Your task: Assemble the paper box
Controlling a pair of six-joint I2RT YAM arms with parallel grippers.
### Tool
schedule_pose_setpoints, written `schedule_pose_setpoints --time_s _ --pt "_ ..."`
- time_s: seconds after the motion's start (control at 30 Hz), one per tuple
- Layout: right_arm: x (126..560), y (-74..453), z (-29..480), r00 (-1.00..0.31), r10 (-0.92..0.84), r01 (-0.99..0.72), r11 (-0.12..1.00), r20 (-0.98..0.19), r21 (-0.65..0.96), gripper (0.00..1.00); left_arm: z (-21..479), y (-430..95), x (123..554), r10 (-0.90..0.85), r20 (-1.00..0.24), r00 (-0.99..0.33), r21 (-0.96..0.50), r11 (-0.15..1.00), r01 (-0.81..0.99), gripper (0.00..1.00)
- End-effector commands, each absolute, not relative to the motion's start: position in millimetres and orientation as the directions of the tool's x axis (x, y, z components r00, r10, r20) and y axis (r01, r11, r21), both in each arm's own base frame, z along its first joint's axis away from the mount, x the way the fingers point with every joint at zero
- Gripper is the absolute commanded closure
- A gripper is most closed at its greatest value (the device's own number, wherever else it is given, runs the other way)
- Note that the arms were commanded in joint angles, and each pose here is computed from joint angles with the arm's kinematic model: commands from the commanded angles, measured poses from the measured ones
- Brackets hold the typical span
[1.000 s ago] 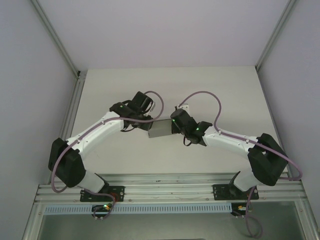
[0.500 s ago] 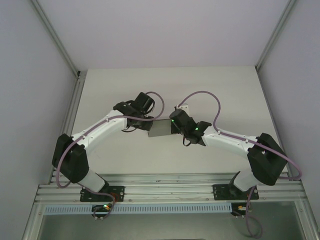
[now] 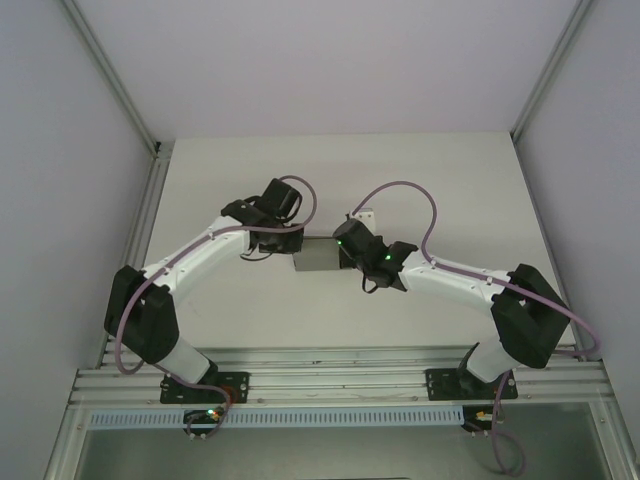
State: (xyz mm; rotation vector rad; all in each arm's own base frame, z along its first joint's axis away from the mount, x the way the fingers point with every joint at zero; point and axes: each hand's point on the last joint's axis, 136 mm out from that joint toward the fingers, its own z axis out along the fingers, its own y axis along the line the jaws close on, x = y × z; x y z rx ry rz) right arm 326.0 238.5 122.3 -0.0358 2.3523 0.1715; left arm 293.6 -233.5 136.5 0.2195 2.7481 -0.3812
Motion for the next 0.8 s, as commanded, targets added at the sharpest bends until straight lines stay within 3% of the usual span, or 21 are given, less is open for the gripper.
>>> schedule_pose_setpoints --time_s 0.0,0.13,0.3,0.6,0.7,0.77 --pt "278.9 218.0 56.0 -0.859 -0.098 -0.106 0.994 -0.502 -0.014 1.0 121.3 -243.2 288.4 0.087 -0.323 -0.942 -0.279 0.943 0.183 1.0" --pt "277.5 215.9 50.9 -0.856 -0.11 -0.116 0.993 -0.504 -0.019 1.0 91.7 -230.0 278.1 0.119 -0.28 -0.953 -0.201 0.963 0.179 1.0" --pt "272.6 212.0 40.3 -0.87 -0.113 -0.109 0.993 -0.48 -0.035 1.0 65.5 -220.9 263.2 0.088 -0.2 -0.976 -0.216 0.967 0.132 1.0" --pt "272.0 211.6 42.8 -0.863 -0.135 -0.125 0.991 -0.487 -0.053 1.0 57.2 -213.5 246.6 0.099 -0.139 -0.985 -0.207 0.97 0.127 1.0" --pt "274.1 216.0 49.3 -0.848 -0.136 -0.139 0.99 -0.512 -0.032 0.94 61.6 -209.1 249.6 0.1 -0.161 -0.982 -0.185 0.974 0.13 1.0" --pt "279.1 222.8 61.8 -0.832 -0.125 -0.149 0.989 -0.54 0.0 0.84 64.5 -207.1 252.2 0.105 -0.175 -0.979 -0.171 0.976 0.135 1.0"
